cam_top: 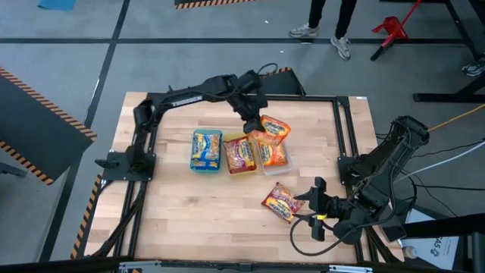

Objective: Sort Maruchan noodles
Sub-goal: Put the orange bag into the white bin

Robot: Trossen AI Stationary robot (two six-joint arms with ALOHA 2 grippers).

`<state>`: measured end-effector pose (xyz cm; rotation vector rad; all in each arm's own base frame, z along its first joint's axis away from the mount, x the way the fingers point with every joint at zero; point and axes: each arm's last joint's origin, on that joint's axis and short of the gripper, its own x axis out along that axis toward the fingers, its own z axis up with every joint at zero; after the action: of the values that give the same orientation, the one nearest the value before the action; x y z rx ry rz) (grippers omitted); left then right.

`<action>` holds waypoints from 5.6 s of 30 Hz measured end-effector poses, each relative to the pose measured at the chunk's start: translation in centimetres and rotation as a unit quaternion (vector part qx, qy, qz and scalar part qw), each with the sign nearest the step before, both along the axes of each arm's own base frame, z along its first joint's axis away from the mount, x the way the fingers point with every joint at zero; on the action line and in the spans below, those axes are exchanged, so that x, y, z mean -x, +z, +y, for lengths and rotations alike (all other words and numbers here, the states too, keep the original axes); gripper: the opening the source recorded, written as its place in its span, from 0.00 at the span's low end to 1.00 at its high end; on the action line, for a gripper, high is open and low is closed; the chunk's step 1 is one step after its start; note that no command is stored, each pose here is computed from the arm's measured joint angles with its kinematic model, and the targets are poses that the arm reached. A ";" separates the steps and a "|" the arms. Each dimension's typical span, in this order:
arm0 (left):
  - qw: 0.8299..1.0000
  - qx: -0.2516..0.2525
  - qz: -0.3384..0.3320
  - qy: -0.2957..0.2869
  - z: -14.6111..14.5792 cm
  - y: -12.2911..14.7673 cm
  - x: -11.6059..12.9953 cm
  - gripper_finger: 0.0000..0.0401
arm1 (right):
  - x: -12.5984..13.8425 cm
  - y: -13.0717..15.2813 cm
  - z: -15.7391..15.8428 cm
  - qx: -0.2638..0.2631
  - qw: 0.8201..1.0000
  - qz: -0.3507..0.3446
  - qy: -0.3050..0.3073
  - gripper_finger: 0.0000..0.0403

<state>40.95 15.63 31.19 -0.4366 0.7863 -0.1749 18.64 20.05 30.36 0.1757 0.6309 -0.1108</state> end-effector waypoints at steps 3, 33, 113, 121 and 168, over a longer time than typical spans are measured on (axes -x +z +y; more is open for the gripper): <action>1.000 -0.007 0.022 -0.019 0.3 -1.2 -0.8 0.29 | 0.0 0.0 0.0 -0.004 1.000 0.000 -0.003 0.59; 0.984 -0.084 0.094 -0.126 -2.8 -5.4 -2.4 0.30 | -1.2 -2.4 1.4 -0.008 0.999 0.023 -0.034 0.59; 0.954 -0.163 0.131 -0.215 -4.3 -6.4 -6.0 0.37 | -1.1 -2.6 1.0 0.035 0.998 0.010 -0.045 0.59; 0.941 -0.224 0.148 -0.207 -4.3 -6.3 -6.0 0.49 | -1.0 -2.6 1.1 0.030 0.999 0.016 -0.040 0.59; 0.895 -0.391 0.163 -0.139 -5.2 -4.2 -6.9 0.74 | -0.6 -4.5 0.3 0.049 0.995 0.009 -0.086 0.59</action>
<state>47.85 10.39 26.97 0.4289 1.1707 -0.0384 19.28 20.35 25.90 0.1339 0.6268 -0.3092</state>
